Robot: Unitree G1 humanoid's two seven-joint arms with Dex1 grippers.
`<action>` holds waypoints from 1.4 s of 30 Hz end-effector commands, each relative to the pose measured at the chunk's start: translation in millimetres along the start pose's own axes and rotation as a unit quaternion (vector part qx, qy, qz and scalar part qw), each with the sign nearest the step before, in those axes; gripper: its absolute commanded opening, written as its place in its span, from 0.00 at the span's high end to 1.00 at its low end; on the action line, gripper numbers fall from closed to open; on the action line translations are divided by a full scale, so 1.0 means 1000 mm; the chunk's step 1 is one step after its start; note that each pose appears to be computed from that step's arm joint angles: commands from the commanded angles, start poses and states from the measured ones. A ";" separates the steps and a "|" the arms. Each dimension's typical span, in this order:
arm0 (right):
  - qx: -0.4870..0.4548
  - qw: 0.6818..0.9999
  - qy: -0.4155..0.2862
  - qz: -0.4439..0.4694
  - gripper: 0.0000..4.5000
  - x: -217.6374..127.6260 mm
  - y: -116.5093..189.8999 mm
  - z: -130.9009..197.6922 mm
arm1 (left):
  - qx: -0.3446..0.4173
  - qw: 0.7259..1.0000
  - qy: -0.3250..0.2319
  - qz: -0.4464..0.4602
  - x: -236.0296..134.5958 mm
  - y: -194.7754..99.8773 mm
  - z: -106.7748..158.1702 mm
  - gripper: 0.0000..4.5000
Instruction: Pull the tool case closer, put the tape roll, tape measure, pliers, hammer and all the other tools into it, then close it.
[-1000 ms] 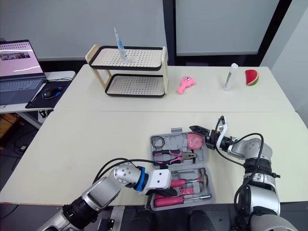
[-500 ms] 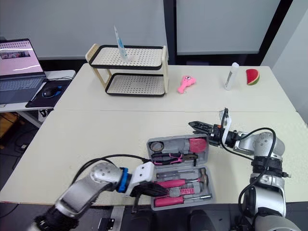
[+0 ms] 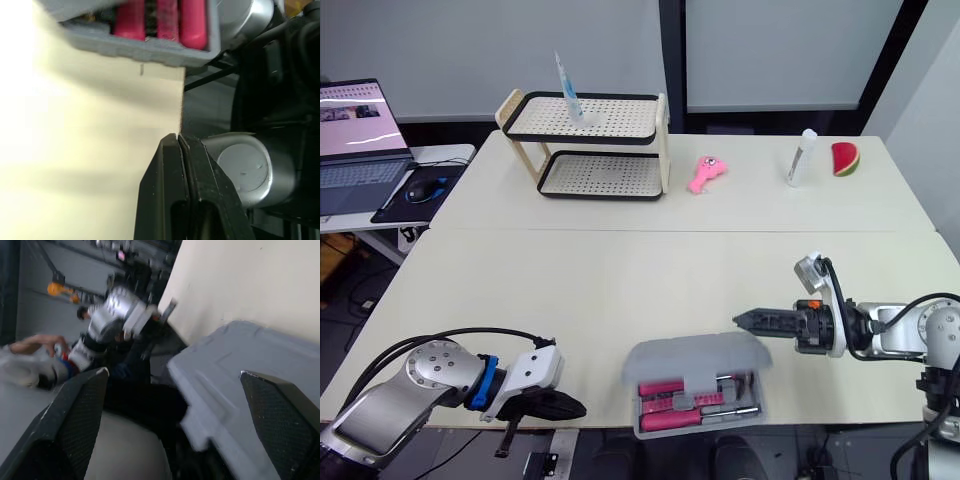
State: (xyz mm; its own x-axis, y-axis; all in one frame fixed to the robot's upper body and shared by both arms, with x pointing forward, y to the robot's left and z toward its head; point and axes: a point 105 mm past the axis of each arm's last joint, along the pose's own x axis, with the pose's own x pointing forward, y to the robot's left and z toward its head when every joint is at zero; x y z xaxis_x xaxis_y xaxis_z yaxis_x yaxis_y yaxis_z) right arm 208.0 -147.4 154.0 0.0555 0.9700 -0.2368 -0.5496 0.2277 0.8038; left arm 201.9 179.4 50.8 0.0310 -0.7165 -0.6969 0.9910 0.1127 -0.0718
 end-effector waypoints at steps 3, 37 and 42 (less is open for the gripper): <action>-0.126 0.987 0.060 -0.077 0.01 0.001 0.009 -0.018 | 0.027 0.999 -0.017 0.016 0.014 0.004 0.005 1.00; -0.514 0.773 0.241 -0.283 1.00 0.001 -0.099 -0.050 | 0.093 0.992 -0.050 0.074 0.087 0.035 0.046 1.00; -0.515 0.771 0.235 -0.292 1.00 0.000 -0.099 -0.048 | 0.096 0.991 -0.054 0.069 0.089 0.036 0.049 1.00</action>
State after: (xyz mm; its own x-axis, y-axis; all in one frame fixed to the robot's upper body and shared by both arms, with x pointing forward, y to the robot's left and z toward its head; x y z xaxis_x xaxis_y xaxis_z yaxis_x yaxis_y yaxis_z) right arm 221.0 -187.0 36.6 0.3487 0.4862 -0.8013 -0.9366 0.2124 -0.2787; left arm 249.5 98.5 18.9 0.1968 -0.7509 -0.6304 0.9796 0.1247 0.1573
